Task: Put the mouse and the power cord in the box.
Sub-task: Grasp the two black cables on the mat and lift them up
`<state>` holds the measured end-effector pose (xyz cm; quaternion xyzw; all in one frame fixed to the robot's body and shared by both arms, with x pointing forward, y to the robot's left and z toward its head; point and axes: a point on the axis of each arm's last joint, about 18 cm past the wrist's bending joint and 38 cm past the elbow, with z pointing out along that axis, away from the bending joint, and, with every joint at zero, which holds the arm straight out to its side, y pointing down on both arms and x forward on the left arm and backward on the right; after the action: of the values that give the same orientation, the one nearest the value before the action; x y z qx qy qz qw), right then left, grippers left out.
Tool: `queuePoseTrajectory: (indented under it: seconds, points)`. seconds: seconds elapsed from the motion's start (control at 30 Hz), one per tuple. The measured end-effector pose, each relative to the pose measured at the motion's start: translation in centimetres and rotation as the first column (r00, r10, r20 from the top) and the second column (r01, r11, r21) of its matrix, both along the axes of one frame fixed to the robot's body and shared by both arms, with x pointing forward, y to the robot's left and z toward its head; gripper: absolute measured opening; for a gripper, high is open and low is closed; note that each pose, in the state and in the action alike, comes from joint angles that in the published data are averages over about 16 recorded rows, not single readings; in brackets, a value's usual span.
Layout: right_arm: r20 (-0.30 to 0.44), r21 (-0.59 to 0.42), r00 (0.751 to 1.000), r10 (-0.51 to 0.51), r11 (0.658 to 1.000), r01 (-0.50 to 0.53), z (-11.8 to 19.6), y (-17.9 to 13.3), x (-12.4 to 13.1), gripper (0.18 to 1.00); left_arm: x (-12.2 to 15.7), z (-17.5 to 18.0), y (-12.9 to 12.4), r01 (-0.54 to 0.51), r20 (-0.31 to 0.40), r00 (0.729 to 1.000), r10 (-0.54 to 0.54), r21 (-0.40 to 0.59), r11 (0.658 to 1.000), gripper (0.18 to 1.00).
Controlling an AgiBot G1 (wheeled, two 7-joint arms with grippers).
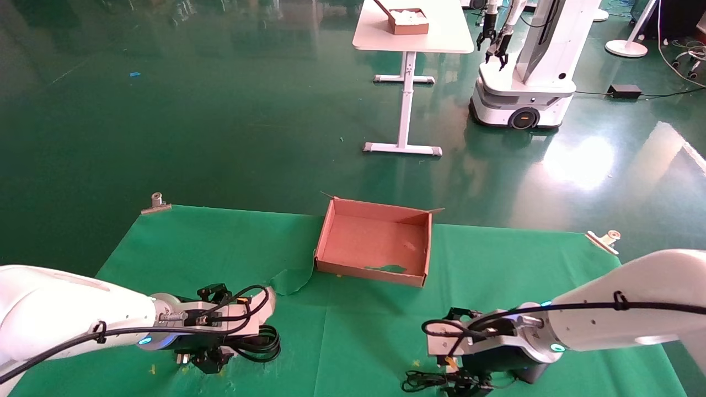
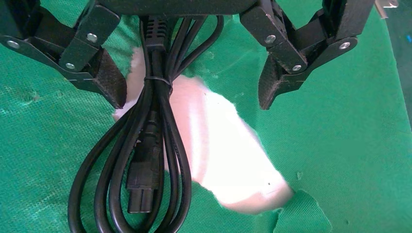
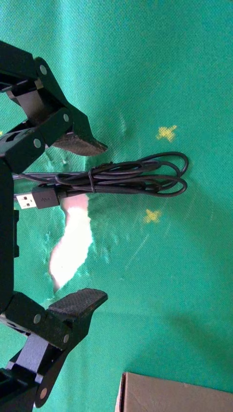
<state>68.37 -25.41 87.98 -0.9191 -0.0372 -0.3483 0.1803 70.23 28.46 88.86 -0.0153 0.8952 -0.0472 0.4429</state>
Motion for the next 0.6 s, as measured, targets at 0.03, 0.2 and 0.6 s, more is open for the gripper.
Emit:
queuePoseTrajectory:
  seconds: [0.03,0.2,0.6]
  points:
    - [0.000,0.001,1.000,0.000,1.000,0.000,0.00,-0.03,-0.03,0.984,0.00,0.00,0.00,0.000,0.000,1.000,0.000,0.000,1.000,0.974]
    - [-0.001,0.004,1.000,0.003,1.000,-0.003,0.00,-0.14,-0.15,0.948,-0.01,0.00,-0.01,0.000,0.000,1.000,0.000,-0.001,1.000,0.936]
    - [0.002,0.016,1.000,0.013,1.000,-0.013,0.13,0.50,-0.16,0.770,-0.02,0.00,-0.02,0.001,-0.001,1.000,-0.001,-0.001,1.000,0.757]
